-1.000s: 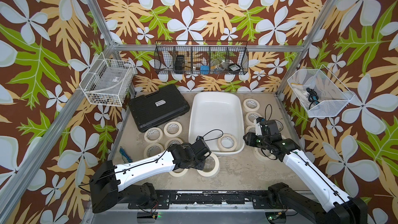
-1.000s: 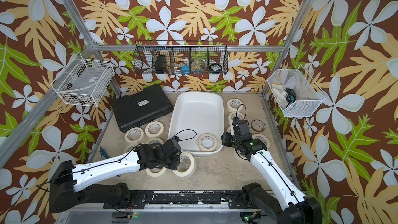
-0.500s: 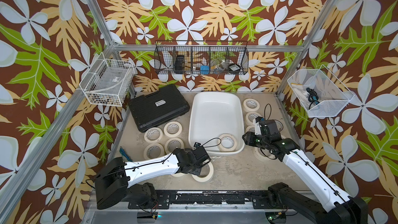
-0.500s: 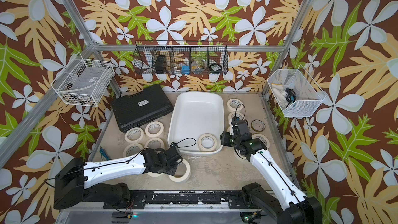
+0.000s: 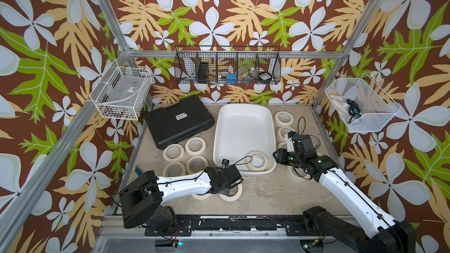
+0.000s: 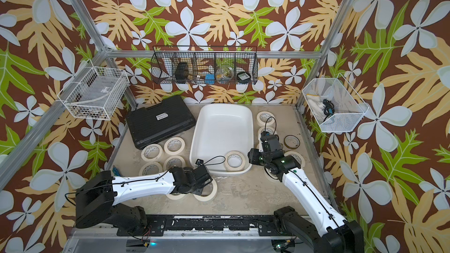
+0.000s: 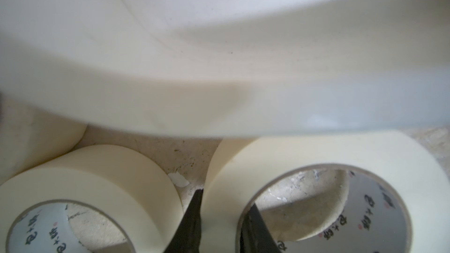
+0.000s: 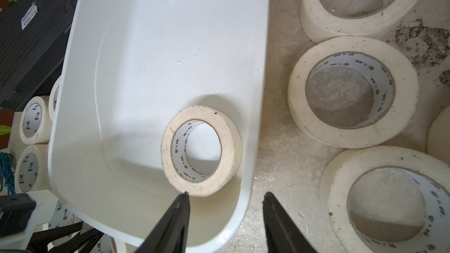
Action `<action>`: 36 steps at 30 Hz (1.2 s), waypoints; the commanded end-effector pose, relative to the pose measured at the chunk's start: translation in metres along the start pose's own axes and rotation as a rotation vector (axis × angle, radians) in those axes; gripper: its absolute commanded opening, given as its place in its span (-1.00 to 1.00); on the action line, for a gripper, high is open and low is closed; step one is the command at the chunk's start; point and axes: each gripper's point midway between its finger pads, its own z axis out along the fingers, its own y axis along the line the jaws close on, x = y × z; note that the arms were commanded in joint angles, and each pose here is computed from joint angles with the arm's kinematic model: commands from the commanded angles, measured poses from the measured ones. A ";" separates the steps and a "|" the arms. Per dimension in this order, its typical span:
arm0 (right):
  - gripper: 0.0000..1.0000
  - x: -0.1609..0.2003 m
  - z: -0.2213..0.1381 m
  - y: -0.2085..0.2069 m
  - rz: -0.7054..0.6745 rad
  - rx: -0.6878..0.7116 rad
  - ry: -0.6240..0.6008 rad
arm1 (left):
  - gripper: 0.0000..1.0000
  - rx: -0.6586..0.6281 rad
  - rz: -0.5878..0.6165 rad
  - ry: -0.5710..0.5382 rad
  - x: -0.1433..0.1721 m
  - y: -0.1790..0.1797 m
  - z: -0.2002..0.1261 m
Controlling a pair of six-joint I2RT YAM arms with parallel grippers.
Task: Take out the art tape in the storage box
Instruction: Place the art tape at the center of the board, then pick up the art tape from the storage box.
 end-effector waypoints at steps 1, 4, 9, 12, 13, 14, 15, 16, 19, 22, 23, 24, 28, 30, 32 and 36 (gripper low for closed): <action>0.04 -0.003 0.000 0.003 0.005 -0.007 -0.007 | -0.86 0.006 -0.046 -0.034 -0.012 -0.001 0.002; 0.04 -0.003 0.000 0.002 0.004 -0.006 -0.009 | -0.86 0.005 -0.074 -0.039 -0.017 0.003 0.004; 0.04 -0.002 0.005 0.005 0.004 -0.011 -0.002 | -0.79 0.010 -0.066 -0.031 -0.017 0.000 0.007; 0.03 -0.003 0.007 0.014 -0.007 -0.015 0.002 | -0.75 0.009 -0.049 -0.010 -0.015 -0.002 0.011; 0.03 -0.003 0.008 0.018 -0.014 -0.017 0.001 | -0.73 0.010 -0.046 -0.009 -0.014 -0.003 0.011; 0.03 -0.003 0.008 0.022 -0.018 -0.020 0.003 | -0.70 0.008 -0.043 -0.007 -0.014 -0.002 0.011; 0.03 -0.004 0.009 0.027 -0.022 -0.024 0.002 | -0.67 0.006 -0.038 -0.007 -0.014 -0.002 0.011; 0.03 -0.003 0.010 0.030 -0.027 -0.028 0.004 | -0.65 0.002 -0.035 -0.006 -0.014 -0.001 0.011; 0.03 -0.002 0.014 0.041 -0.037 -0.039 0.011 | -0.53 -0.007 -0.020 0.000 -0.013 0.000 0.011; 0.03 0.000 0.018 0.051 -0.051 -0.047 0.022 | -0.40 -0.009 -0.011 0.002 -0.013 0.001 0.010; 0.03 0.002 0.021 0.053 -0.056 -0.047 0.029 | -0.35 -0.009 -0.011 0.000 -0.013 0.002 0.008; 0.03 0.003 0.022 0.055 -0.057 -0.048 0.032 | -0.32 -0.004 -0.011 -0.003 -0.013 0.001 0.007; 0.03 0.005 0.028 0.062 -0.066 -0.048 0.046 | -0.15 0.045 -0.018 -0.021 -0.017 -0.004 -0.005; 0.03 0.005 0.031 0.065 -0.068 -0.045 0.051 | -0.09 0.059 -0.020 -0.039 -0.020 -0.004 -0.013; 0.03 0.006 0.033 0.068 -0.072 -0.043 0.057 | -0.07 0.056 -0.019 -0.057 -0.024 -0.001 -0.022; 0.03 0.005 0.037 0.076 -0.082 -0.043 0.058 | -0.07 0.072 -0.025 -0.087 -0.029 0.002 -0.040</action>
